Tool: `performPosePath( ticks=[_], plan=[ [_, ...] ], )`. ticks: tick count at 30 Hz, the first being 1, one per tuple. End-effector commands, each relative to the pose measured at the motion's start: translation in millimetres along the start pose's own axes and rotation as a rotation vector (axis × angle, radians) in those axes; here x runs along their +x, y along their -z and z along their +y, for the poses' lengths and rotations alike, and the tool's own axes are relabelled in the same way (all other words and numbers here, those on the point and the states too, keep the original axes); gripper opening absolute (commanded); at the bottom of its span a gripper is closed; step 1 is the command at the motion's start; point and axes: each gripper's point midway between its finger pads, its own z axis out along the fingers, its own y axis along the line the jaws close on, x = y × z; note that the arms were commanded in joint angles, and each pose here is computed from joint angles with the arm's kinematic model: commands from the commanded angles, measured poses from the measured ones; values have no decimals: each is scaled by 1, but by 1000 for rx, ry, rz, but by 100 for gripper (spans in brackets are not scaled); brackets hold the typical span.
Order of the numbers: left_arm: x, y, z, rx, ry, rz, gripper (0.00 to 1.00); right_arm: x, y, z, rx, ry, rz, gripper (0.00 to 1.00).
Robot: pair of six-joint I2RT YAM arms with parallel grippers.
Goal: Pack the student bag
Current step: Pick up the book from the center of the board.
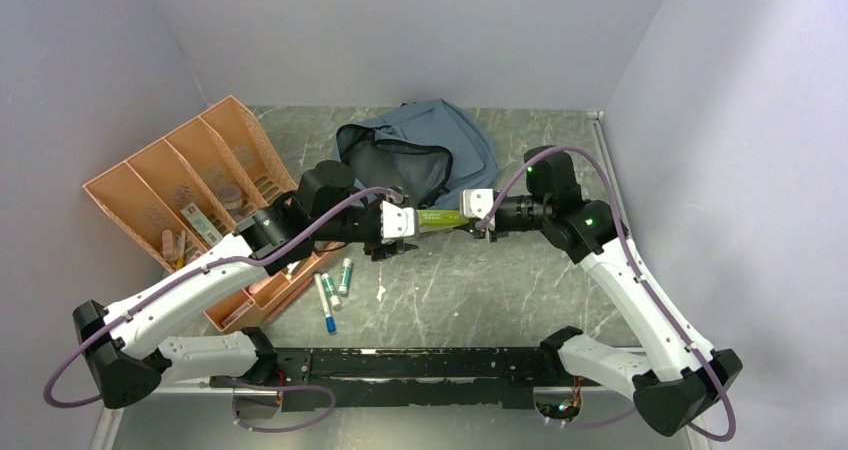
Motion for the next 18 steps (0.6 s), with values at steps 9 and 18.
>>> performPosePath(
  ticks=[9, 18],
  plan=[
    [-12, 2, 2, 8, -21, -21, 66, -14, -1, -12, 31, 40, -3, 0],
    [-12, 1, 1, 8, -14, -19, 64, -10, -4, -12, 34, 38, 23, 0]
  ],
)
